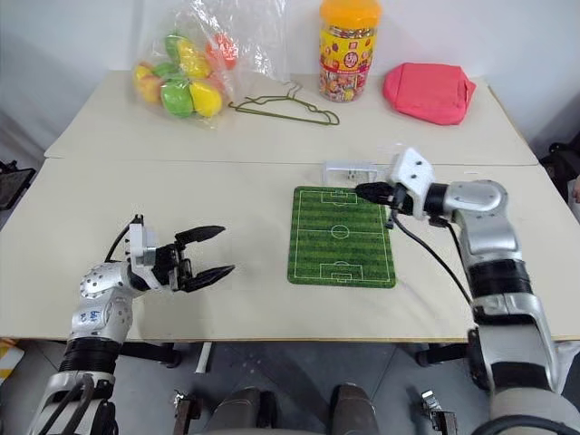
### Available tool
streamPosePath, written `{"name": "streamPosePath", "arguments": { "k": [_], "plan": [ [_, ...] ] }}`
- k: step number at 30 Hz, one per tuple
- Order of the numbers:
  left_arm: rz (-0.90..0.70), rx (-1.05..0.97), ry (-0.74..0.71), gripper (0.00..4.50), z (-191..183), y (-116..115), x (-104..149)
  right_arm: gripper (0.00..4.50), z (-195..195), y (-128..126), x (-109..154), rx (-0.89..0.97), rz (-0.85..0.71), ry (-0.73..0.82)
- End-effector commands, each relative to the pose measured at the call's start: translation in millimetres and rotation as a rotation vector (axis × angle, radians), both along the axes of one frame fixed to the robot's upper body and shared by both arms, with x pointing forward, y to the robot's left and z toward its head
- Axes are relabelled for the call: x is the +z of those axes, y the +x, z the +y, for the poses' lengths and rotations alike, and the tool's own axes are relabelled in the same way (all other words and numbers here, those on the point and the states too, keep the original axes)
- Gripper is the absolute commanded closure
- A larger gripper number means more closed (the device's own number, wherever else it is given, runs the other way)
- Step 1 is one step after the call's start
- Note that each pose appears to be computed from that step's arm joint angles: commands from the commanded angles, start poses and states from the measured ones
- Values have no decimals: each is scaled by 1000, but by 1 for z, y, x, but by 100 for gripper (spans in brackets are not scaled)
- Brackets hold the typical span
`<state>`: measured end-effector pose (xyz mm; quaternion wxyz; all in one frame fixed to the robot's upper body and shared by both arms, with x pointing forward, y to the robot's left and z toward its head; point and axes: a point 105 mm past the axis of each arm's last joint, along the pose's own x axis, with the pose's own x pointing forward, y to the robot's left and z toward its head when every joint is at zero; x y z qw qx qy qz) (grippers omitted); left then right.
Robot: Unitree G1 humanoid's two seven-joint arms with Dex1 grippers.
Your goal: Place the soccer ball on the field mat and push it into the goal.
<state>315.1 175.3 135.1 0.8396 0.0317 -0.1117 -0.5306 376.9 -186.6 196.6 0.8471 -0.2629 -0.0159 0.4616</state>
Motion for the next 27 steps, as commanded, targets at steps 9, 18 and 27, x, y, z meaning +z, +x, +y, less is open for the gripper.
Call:
{"name": "streamPosePath", "arguments": {
  "k": [9,18,27],
  "plan": [
    [8,176,-88,0,46,-1,26,163,-95,-50,-22,-126,163,114],
    [72,199,3,0,83,-21,18,2,-146,-73,-29,-209,172,156],
    [56,161,24,0,81,-27,20,2,-158,-77,-42,-269,171,134]
  ]
}}
